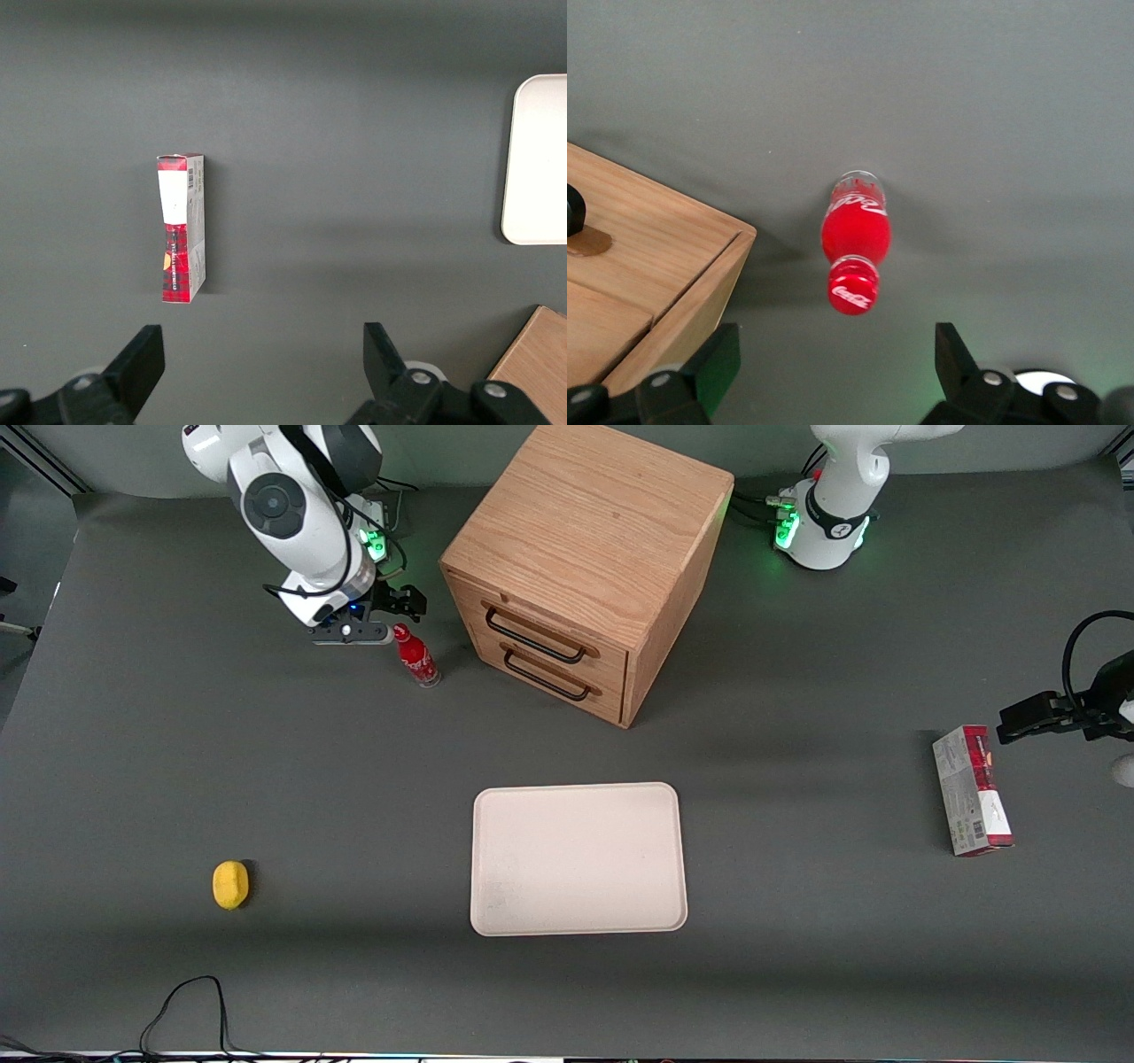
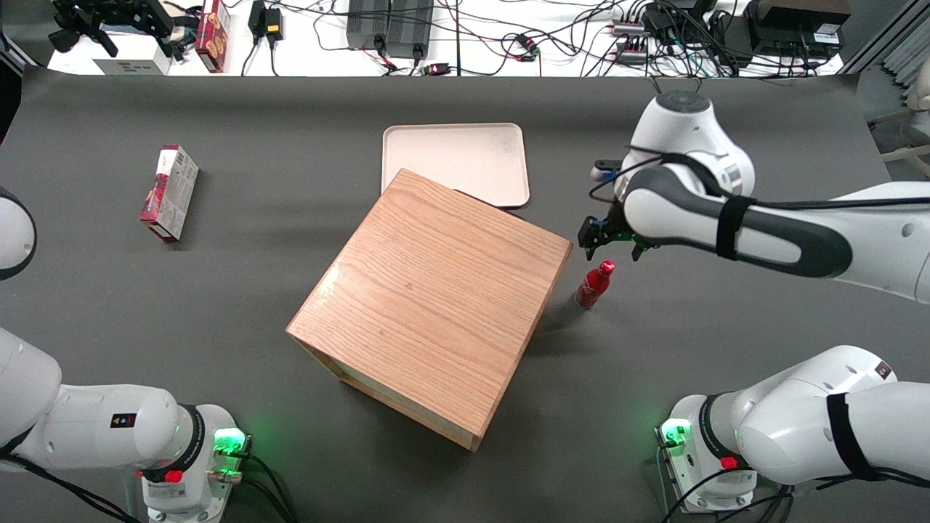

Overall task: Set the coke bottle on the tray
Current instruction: 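Lower the right gripper around the bottle cap and close it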

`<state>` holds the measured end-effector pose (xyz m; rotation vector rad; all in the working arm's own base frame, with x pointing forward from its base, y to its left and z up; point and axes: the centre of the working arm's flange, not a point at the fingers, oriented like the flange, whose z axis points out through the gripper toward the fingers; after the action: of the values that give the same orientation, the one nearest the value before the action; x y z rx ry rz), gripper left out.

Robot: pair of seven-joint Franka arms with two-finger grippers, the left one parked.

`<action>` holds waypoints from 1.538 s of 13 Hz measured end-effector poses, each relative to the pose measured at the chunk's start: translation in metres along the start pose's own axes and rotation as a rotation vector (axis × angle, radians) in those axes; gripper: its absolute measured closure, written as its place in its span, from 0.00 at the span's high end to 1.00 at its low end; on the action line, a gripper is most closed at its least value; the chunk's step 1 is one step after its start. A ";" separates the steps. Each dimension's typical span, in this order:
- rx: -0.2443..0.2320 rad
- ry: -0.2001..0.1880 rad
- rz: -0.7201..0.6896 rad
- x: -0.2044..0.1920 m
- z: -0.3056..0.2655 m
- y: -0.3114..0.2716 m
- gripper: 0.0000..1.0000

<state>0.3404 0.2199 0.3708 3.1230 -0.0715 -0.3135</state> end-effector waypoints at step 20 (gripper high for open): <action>-0.007 -0.001 -0.016 0.008 0.056 0.004 0.91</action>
<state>0.3364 0.2153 0.3145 3.1182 -0.0461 -0.3146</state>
